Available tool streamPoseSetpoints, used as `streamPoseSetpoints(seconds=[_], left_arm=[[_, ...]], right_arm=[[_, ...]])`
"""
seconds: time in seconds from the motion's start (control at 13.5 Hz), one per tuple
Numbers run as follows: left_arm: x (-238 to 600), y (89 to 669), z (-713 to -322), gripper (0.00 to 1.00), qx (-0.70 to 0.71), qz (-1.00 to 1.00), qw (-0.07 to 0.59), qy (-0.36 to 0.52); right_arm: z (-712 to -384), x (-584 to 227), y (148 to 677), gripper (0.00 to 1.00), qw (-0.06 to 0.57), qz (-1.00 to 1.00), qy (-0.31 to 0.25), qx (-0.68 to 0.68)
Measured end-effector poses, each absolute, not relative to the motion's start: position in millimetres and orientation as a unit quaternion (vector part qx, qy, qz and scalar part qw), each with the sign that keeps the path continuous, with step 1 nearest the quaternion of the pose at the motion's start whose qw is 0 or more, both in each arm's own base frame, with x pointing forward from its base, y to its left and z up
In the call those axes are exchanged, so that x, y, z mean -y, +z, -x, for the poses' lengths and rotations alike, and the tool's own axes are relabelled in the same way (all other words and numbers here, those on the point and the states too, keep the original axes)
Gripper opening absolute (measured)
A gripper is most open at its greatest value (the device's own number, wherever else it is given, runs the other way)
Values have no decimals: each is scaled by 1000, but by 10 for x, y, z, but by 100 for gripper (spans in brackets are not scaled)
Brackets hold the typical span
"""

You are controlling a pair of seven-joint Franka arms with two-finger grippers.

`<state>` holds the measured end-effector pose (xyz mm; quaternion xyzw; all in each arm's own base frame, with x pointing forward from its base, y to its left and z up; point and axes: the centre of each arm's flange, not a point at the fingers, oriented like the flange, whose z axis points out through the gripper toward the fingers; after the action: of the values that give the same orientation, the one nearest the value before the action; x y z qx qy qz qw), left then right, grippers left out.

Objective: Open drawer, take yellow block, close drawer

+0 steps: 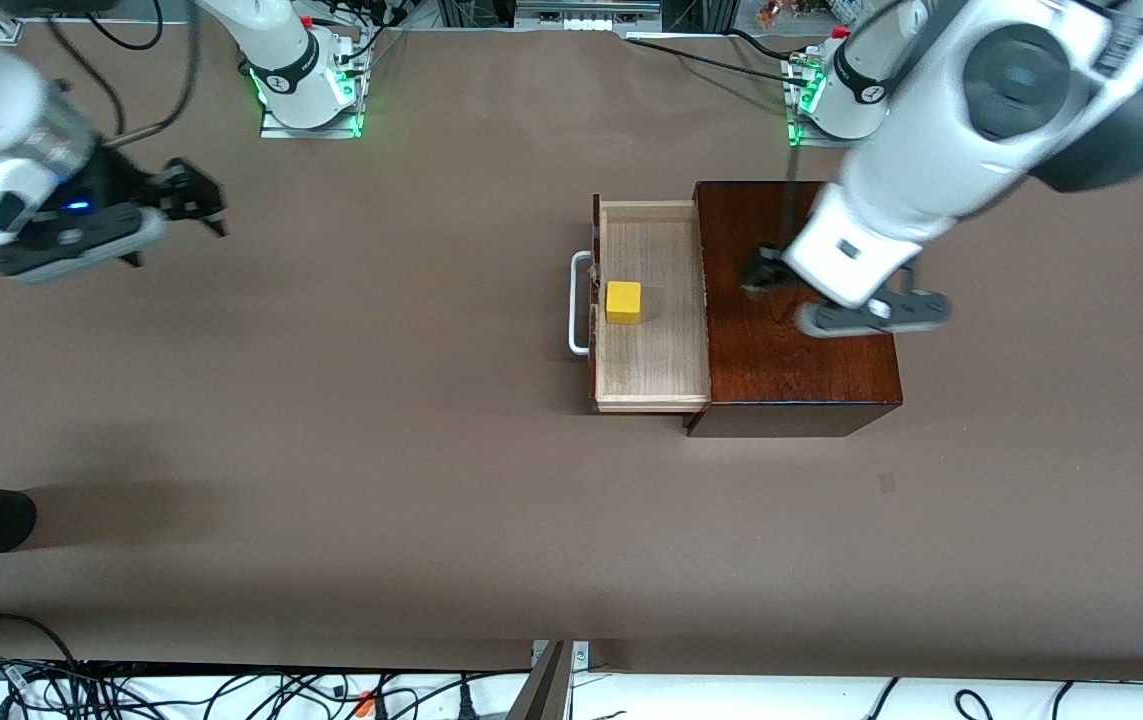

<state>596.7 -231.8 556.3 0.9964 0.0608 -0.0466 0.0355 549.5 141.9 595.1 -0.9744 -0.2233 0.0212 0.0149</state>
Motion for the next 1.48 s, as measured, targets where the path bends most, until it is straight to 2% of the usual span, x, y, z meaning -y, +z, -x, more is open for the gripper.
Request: streamPoseSetpoints(seconds=[0.44,0.74,1.11,1.26,1.48], left_arm=[[1440,5607,-6113,100,-28,-998,12,-57],[813,5820,-5954,100,10,-998,14,-58],[522,5963,-5688,100,39,-998,8,-54],[549,5961,-5664,100,44,-998,7,-55],[592,5965,-5657,100,47,-997,7,-54]], right_arm=[[-5166,-2922,5607,100,13,934,42,354],[-5012,-3841,5324,100,14,904,45,424],[-5001,-4705,4804,100,34,856,-23,515],[-4924,-5065,4539,100,40,836,-55,544],[-4782,-5430,4143,100,24,805,-75,588]])
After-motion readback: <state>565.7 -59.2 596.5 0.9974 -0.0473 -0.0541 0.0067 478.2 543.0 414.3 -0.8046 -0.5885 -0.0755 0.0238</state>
